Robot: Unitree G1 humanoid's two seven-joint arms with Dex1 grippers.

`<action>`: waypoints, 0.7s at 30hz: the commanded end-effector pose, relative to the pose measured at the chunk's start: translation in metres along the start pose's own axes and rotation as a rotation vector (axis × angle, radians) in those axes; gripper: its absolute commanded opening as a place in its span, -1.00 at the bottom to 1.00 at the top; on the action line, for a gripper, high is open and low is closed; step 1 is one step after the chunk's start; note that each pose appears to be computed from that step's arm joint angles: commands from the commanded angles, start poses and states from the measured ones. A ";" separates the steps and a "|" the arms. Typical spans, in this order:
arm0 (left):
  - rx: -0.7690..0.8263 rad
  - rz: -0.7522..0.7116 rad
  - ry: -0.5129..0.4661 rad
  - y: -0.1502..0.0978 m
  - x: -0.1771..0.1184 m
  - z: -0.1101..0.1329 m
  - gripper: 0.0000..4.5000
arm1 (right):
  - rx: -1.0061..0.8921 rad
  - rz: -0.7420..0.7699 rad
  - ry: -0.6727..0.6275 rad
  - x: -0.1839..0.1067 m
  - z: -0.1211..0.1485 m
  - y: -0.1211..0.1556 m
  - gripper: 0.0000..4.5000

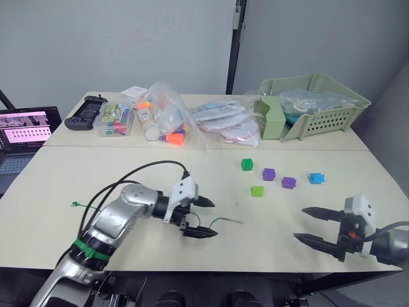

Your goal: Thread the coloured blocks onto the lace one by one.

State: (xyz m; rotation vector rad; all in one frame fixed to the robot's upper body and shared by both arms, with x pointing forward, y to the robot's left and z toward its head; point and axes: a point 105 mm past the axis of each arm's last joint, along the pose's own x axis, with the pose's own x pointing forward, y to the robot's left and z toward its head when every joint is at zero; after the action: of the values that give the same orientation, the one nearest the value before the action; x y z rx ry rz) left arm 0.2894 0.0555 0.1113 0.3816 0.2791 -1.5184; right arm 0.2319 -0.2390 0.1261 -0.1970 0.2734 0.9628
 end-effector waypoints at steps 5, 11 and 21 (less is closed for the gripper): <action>0.081 -0.045 0.035 0.010 0.026 -0.001 1.00 | -0.044 -0.049 -0.030 -0.005 0.009 0.007 0.97; 0.073 -0.096 0.096 0.010 0.036 -0.018 0.88 | -0.039 -0.080 -0.035 -0.006 0.008 0.010 0.99; 0.083 -0.140 0.134 0.012 0.046 -0.032 -0.56 | -0.040 -0.113 -0.045 -0.008 0.007 0.012 1.00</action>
State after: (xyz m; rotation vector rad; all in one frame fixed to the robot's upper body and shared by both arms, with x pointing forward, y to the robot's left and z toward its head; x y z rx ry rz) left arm 0.3118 0.0289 0.0782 0.5187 0.3005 -1.6117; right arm 0.2186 -0.2357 0.1224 -0.1960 0.2516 0.8678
